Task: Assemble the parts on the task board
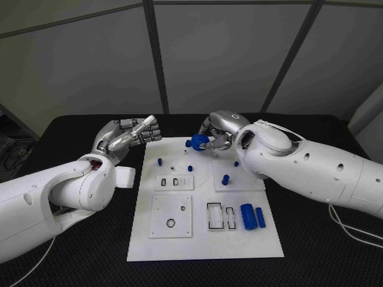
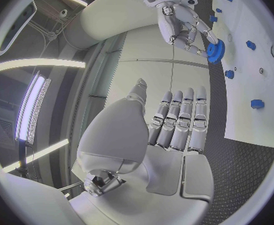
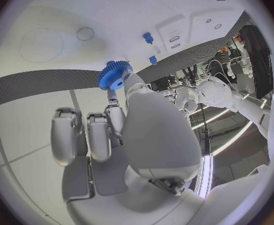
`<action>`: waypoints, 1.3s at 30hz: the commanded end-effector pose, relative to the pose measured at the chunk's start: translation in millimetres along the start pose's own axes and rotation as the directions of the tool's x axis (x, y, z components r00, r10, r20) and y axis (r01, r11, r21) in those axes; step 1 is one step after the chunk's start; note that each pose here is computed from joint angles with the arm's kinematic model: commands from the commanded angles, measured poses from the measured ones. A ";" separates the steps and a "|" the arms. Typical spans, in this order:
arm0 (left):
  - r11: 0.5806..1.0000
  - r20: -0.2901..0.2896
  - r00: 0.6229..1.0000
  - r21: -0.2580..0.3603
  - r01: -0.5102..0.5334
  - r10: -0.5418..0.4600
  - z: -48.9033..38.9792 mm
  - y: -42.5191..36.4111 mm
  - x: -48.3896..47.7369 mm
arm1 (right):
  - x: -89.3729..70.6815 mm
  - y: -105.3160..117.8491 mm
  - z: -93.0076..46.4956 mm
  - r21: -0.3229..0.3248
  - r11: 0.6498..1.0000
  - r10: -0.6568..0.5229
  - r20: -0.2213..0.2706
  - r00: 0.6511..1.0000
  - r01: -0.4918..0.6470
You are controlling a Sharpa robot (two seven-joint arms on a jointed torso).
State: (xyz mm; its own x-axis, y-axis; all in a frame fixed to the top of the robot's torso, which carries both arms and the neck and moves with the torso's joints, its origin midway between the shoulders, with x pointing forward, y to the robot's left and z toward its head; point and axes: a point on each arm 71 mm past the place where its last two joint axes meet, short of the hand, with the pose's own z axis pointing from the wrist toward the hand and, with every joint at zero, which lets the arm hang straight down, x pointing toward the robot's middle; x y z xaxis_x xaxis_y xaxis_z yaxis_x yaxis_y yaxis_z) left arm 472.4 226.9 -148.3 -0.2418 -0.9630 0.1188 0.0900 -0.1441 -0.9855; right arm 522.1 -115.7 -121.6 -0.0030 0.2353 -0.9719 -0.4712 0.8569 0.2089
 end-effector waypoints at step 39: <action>1.000 -0.022 1.000 0.008 0.004 -0.004 2.0 -0.8 4.7 | 39.2 27.8 26.3 -0.025 0.999 -0.040 -0.086 0.996 0.038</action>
State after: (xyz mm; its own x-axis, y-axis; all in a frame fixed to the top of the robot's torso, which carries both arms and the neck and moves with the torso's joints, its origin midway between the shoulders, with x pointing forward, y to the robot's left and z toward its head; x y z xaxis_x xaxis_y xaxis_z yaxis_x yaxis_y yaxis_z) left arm 473.2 223.5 -148.4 -0.2485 -0.9610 0.1218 0.0887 -0.1477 -0.9850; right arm 531.9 -71.4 -151.1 -0.0570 0.1731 -0.9833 -0.4912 0.8526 0.1786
